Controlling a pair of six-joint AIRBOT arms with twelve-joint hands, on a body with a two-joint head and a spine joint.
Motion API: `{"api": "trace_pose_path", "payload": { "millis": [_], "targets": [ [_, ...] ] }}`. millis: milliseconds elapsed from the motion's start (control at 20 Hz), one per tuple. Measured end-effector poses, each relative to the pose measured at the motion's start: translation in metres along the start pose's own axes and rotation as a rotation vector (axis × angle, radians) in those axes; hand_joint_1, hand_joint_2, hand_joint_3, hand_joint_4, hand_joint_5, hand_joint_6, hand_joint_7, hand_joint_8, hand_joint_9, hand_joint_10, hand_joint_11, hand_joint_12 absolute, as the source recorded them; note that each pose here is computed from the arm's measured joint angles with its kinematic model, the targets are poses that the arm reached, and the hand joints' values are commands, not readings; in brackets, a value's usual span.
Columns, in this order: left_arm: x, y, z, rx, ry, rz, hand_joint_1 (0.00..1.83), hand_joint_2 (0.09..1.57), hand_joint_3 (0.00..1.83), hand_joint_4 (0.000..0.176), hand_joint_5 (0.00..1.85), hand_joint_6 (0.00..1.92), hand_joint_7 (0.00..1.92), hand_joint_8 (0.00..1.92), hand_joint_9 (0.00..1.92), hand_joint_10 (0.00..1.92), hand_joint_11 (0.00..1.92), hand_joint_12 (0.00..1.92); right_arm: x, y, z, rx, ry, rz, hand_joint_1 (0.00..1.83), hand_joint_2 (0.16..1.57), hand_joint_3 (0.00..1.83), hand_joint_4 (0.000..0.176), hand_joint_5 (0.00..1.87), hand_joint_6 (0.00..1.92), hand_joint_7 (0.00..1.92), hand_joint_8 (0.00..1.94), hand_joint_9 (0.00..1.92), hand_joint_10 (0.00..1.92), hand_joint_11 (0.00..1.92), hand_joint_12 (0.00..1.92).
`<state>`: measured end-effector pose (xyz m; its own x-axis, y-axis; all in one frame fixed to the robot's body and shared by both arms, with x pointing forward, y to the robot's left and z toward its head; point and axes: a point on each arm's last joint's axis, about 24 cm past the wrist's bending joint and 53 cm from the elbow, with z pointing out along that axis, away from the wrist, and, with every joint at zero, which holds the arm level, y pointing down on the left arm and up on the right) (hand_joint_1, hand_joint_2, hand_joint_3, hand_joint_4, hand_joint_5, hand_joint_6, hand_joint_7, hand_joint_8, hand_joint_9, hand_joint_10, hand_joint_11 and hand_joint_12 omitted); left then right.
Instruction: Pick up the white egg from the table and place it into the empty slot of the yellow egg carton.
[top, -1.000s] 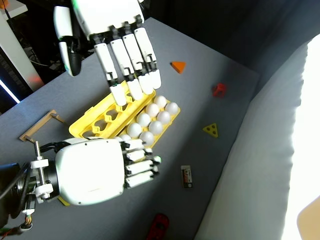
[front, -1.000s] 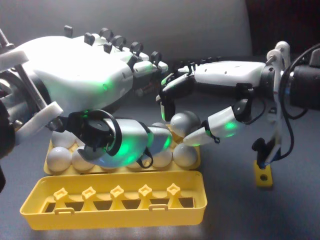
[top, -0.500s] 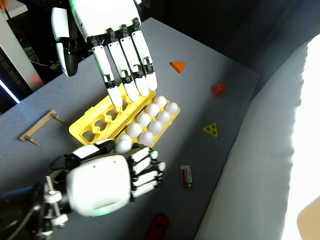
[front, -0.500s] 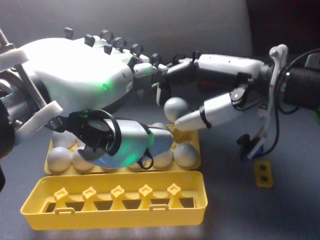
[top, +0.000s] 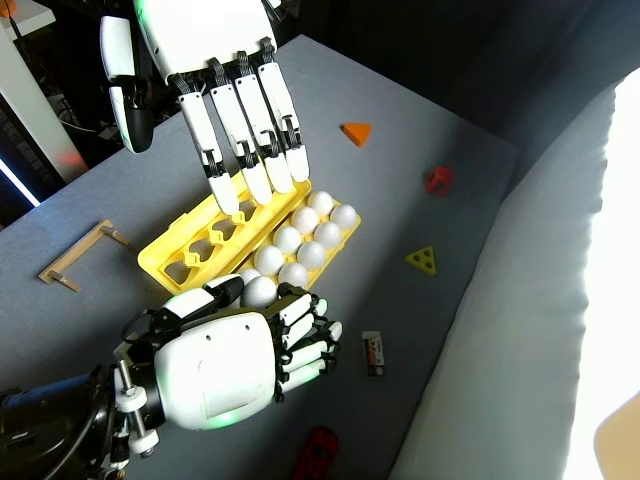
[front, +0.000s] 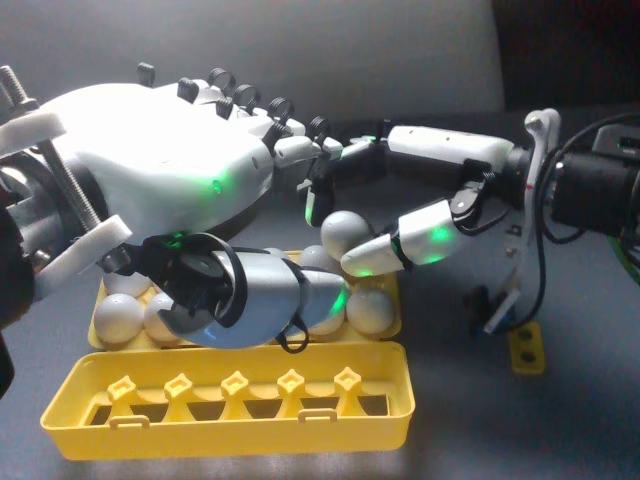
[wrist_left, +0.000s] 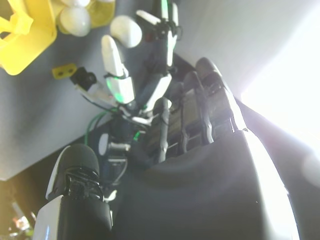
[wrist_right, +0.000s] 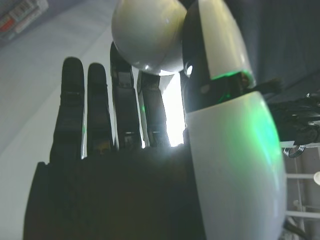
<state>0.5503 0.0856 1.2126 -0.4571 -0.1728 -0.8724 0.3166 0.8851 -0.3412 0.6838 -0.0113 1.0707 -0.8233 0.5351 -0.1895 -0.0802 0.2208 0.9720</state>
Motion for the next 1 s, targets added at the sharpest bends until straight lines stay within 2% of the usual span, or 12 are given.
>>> {"api": "trace_pose_path", "payload": {
  "millis": [100, 350, 700, 1000],
  "targets": [
    [-0.0004, 0.0005, 0.0003, -0.001, 0.001, -0.004, 0.06, 1.25, 0.00, 0.037, 0.08, 0.00, 0.09, 0.00, 0.10, 0.00, 0.00, 0.43, -0.0042, -0.0068, -0.0017, 0.018, -0.021, 0.036, 1.08, 1.21, 0.00, 0.000, 0.80, 1.30, 0.53, 0.01, 0.01, 0.57, 0.00, 0.90],
    [-0.0009, 0.0020, 0.0009, -0.004, 0.001, -0.005, 0.06, 1.25, 0.00, 0.036, 0.08, 0.00, 0.09, 0.00, 0.10, 0.00, 0.00, 0.43, -0.0079, -0.0098, -0.0030, 0.019, -0.041, 0.071, 1.08, 1.21, 0.00, 0.000, 0.81, 1.28, 0.54, 0.01, 0.02, 0.59, 0.00, 1.02],
    [-0.0067, 0.0049, 0.0019, -0.010, -0.012, -0.008, 0.07, 1.25, 0.00, 0.036, 0.07, 0.00, 0.09, 0.00, 0.10, 0.00, 0.00, 0.46, -0.0043, -0.0060, 0.0000, -0.011, -0.039, 0.064, 1.08, 1.21, 0.00, 0.000, 0.81, 1.28, 0.54, 0.01, 0.02, 0.59, 0.00, 1.04],
    [-0.0062, 0.0033, 0.0019, -0.004, -0.010, -0.009, 0.07, 1.25, 0.00, 0.036, 0.08, 0.00, 0.09, 0.00, 0.10, 0.00, 0.00, 0.45, -0.0034, -0.0100, 0.0005, -0.012, -0.040, 0.047, 1.08, 1.20, 0.00, 0.000, 0.82, 1.27, 0.55, 0.01, 0.03, 0.58, 0.00, 1.07]
  ]
}}
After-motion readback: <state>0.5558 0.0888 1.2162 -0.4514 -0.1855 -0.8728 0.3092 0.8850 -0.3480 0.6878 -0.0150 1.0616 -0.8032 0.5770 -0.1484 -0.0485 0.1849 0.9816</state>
